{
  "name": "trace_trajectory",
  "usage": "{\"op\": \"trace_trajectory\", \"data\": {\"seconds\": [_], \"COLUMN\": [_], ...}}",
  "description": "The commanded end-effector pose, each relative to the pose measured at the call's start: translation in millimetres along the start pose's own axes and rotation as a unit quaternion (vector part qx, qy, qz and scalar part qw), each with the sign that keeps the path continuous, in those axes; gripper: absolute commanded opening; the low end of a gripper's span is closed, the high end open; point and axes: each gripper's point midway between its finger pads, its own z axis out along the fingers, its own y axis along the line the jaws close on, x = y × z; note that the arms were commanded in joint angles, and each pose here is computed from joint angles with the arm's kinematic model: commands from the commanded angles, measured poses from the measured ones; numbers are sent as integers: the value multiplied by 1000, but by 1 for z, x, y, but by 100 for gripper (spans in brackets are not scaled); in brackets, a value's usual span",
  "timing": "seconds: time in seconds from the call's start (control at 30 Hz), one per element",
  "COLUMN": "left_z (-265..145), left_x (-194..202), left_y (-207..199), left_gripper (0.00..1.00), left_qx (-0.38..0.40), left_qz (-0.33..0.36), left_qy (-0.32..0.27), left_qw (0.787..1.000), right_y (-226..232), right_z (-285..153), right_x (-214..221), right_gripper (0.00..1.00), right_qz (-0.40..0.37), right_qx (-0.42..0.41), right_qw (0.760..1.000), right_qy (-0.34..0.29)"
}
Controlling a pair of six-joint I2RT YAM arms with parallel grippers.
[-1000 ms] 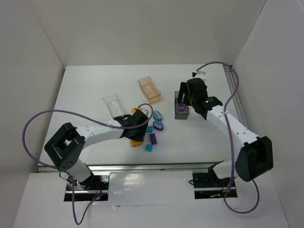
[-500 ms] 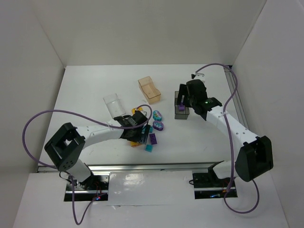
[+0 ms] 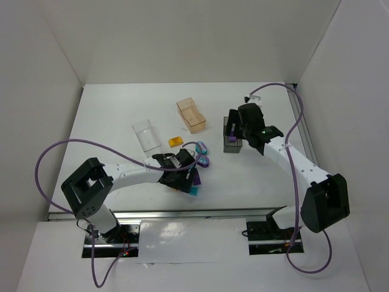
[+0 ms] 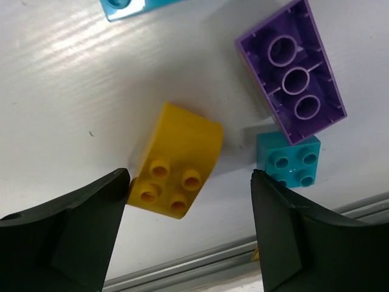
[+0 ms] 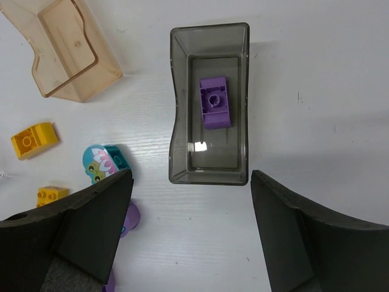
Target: Sort the legos into containers by color
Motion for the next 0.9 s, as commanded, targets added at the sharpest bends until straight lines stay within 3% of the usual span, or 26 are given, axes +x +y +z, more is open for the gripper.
{"op": "trace_trajectory", "data": {"seconds": [0.0,0.27,0.3,0.43,0.67,0.87], "left_z": [-6,-6,-6,-15,-66,-91], "left_x": [-4,-22,-23,-32,-89,-156], "left_y": [-16,-2,-3,0,30,110], "left_gripper": [86,69,60,39,31,27], "left_qx": [15,-39,-40,-56,-94,-143], "left_qz": [-7,-12,-16,-15,-60,-166], "left_qy": [1,-30,-27,-32,-79,-122], "left_qw": [1000,999,999,998,991,968], "right_y": [1,3,3,2,3,3], "right_z": [2,3,3,4,-5,-13], "right_x": [4,7,7,11,5,0], "right_gripper": [86,86,86,86,86,86], "right_qz": [1,1,1,0,3,6], "right_qx": [-2,-11,-11,-9,-18,-22], "right_qw": [1000,1000,1000,1000,1000,1000], "right_qy": [-2,2,2,6,-2,-11]}}
